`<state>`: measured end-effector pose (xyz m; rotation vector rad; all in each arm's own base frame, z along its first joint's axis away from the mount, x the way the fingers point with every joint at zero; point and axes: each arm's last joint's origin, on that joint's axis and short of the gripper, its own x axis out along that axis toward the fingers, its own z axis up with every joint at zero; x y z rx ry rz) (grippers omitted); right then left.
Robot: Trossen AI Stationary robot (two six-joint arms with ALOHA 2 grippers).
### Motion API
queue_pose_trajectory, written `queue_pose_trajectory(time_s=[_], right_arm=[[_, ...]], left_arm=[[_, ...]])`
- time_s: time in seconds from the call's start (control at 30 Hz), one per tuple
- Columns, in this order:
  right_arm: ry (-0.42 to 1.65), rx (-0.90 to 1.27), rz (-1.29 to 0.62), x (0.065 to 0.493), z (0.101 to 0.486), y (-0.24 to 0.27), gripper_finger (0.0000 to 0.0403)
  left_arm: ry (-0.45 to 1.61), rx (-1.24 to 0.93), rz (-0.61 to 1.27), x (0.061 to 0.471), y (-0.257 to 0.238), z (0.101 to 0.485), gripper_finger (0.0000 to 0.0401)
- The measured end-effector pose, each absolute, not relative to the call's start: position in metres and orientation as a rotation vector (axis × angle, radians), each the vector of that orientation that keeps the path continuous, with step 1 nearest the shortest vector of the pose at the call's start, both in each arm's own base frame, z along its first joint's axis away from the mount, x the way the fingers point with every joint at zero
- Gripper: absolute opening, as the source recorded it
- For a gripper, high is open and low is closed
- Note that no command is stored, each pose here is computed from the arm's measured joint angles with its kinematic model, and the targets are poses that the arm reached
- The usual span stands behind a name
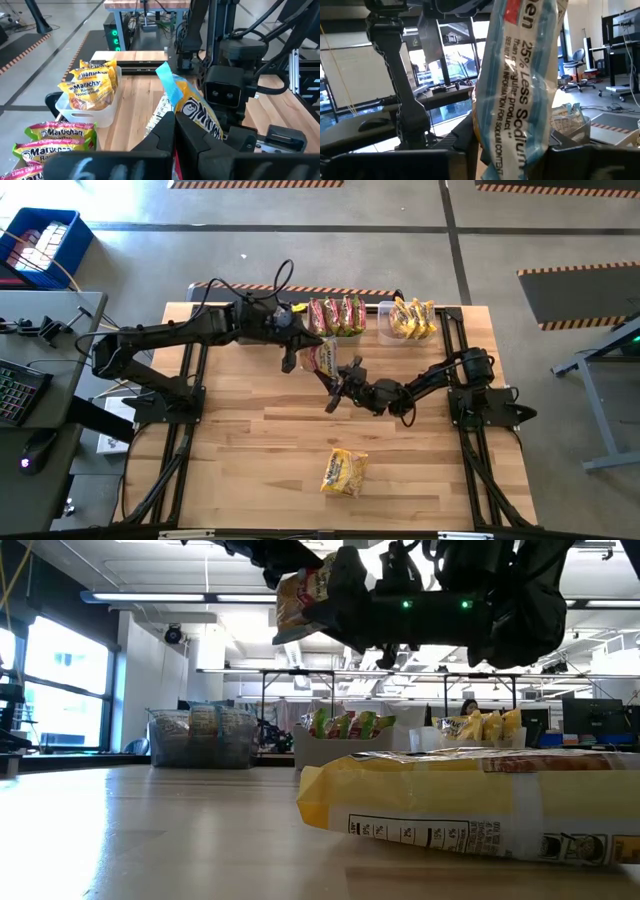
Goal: Sort Maruchan noodles
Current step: Put the blue noodle pack into the black bin
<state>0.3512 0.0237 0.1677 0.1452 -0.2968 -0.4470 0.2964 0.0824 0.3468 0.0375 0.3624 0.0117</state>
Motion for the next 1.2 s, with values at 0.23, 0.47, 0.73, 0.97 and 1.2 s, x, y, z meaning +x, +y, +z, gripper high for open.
queue_pose_trajectory(time_s=[0.23,0.47,0.73,0.97,1.2], right_arm=[[-0.22,0.065,-0.495,0.352,0.163,0.026,0.0087],[-0.072,0.006,-0.577,0.348,0.171,0.024,0.0081],[0.117,-0.121,-0.696,0.34,0.177,0.019,0.008],[0.286,-0.376,-0.803,0.335,0.173,0.016,0.008],[0.507,-0.748,-0.922,0.334,0.177,0.006,0.008]], left_arm=[[0.483,0.038,0.027,0.291,0.082,0.337,0.0015],[0.577,0.055,0.066,0.284,0.08,0.332,0.0064],[0.615,0.035,0.094,0.274,0.078,0.331,0.0094],[0.448,-0.11,0.146,0.265,0.075,0.288,0.0094],[0.045,-0.36,0.085,0.265,0.065,0.26,0.0094]])
